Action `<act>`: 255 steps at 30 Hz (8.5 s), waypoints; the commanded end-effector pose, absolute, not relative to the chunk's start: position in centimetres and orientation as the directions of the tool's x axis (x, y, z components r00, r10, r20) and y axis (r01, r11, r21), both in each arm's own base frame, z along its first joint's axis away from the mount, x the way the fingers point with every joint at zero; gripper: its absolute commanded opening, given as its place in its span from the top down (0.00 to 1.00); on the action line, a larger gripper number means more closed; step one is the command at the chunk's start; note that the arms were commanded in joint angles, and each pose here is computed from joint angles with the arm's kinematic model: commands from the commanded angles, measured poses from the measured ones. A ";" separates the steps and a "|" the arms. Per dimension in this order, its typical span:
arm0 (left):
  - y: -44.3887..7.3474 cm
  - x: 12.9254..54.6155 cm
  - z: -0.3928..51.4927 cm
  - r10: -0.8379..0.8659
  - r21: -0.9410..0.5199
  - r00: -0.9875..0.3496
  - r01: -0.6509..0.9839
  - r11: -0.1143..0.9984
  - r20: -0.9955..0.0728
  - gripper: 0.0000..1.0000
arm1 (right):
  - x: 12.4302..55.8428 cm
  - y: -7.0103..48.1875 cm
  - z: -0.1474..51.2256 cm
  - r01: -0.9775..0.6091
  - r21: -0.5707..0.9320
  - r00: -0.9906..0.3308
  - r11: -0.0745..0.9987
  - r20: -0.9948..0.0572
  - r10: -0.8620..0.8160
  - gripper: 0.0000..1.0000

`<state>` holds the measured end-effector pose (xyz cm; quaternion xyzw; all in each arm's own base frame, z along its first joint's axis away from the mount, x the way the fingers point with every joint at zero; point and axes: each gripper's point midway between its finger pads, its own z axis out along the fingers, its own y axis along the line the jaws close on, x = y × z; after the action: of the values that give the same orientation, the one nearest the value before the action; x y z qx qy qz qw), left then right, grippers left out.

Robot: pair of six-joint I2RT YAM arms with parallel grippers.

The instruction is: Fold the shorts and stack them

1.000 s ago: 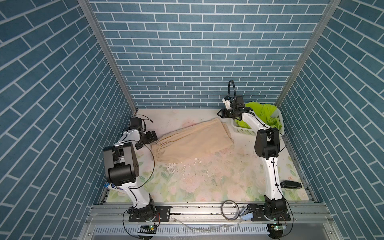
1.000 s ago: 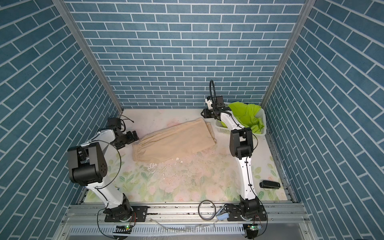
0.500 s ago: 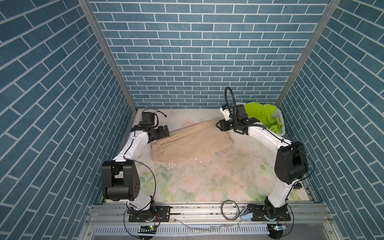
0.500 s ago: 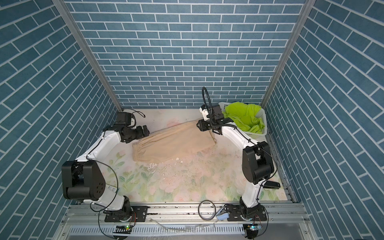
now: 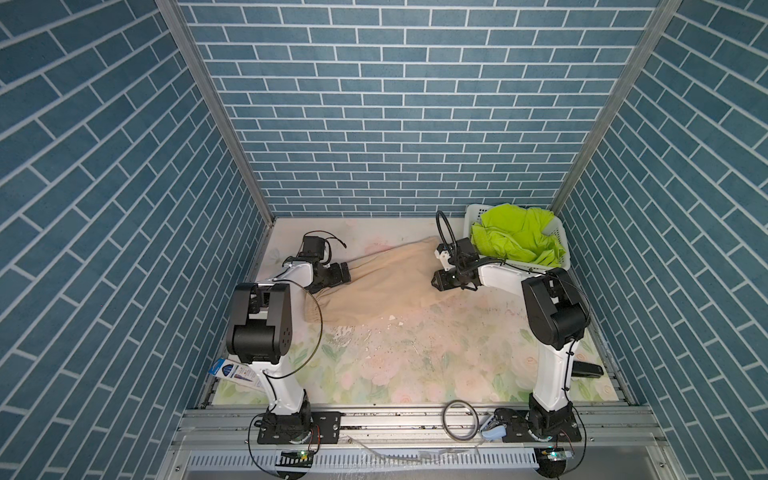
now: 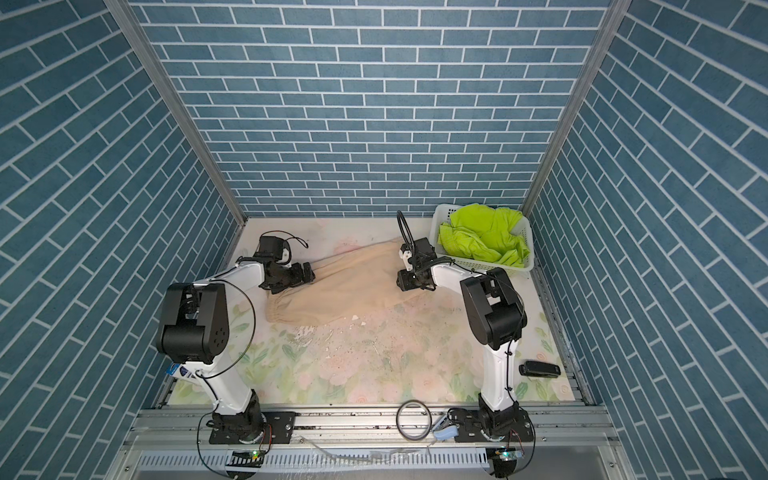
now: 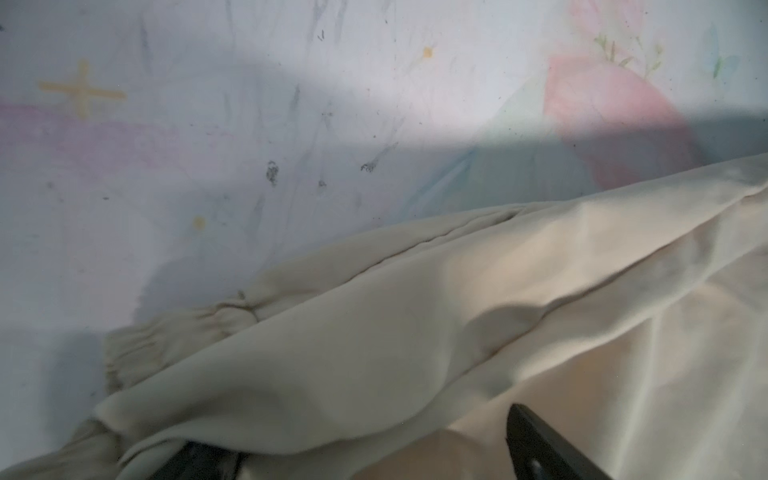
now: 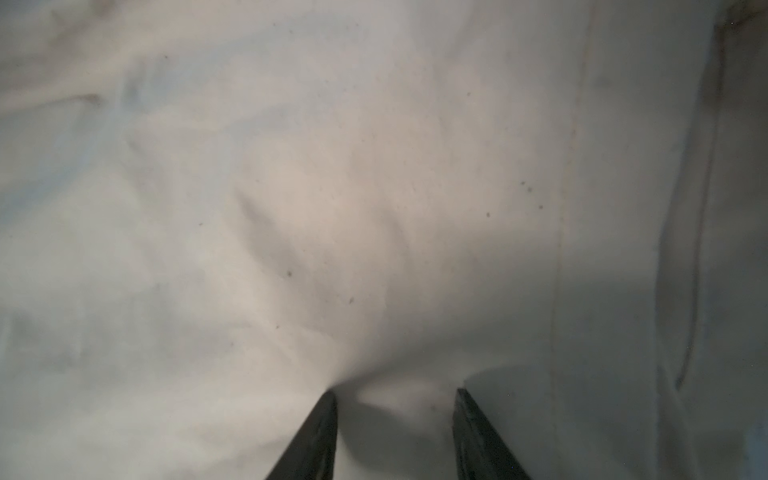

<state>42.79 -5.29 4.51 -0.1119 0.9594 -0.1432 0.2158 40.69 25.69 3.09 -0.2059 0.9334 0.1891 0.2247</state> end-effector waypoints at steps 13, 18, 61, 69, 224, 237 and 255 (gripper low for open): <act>-11.4 37.0 1.5 -0.136 -0.321 -0.959 -0.051 0.946 -0.250 0.00 | 28.8 18.3 0.4 -0.222 0.269 -0.954 0.937 -0.259 -0.152 0.53; -15.2 34.8 3.2 -0.075 -0.350 -0.966 0.016 0.937 -0.247 0.00 | 26.6 13.8 2.1 -0.119 0.210 -0.968 0.970 -0.242 -0.066 0.53; 7.0 27.1 18.3 -0.567 -0.380 -0.694 -0.428 0.820 -0.444 0.00 | 20.0 54.2 5.5 -0.893 -0.447 0.188 0.055 -0.482 -0.855 0.11; 6.8 26.8 17.0 -0.622 -0.416 -0.664 -0.469 0.779 -0.415 0.00 | 22.5 55.0 4.1 -0.819 -0.568 0.223 0.078 -0.441 -0.869 0.13; -4.2 36.7 20.6 0.024 -0.029 -0.966 0.032 0.999 -0.256 1.00 | 22.0 49.6 8.8 -0.949 0.290 -0.310 0.126 -0.773 -0.554 1.00; -3.9 37.9 20.9 0.029 -0.024 -0.967 0.036 0.999 -0.251 1.00 | 22.5 51.5 2.7 -0.943 0.292 -0.319 0.157 -0.671 -0.669 1.00; -10.5 36.8 21.1 0.106 -0.009 -0.971 0.111 0.994 -0.216 1.00 | 27.0 33.7 6.8 -0.717 0.299 -0.629 0.629 -0.666 -0.401 0.83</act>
<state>37.29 -9.85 21.32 0.0546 0.9903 -0.0271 0.1251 28.09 36.57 9.68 -0.3556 0.8219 0.3238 0.3053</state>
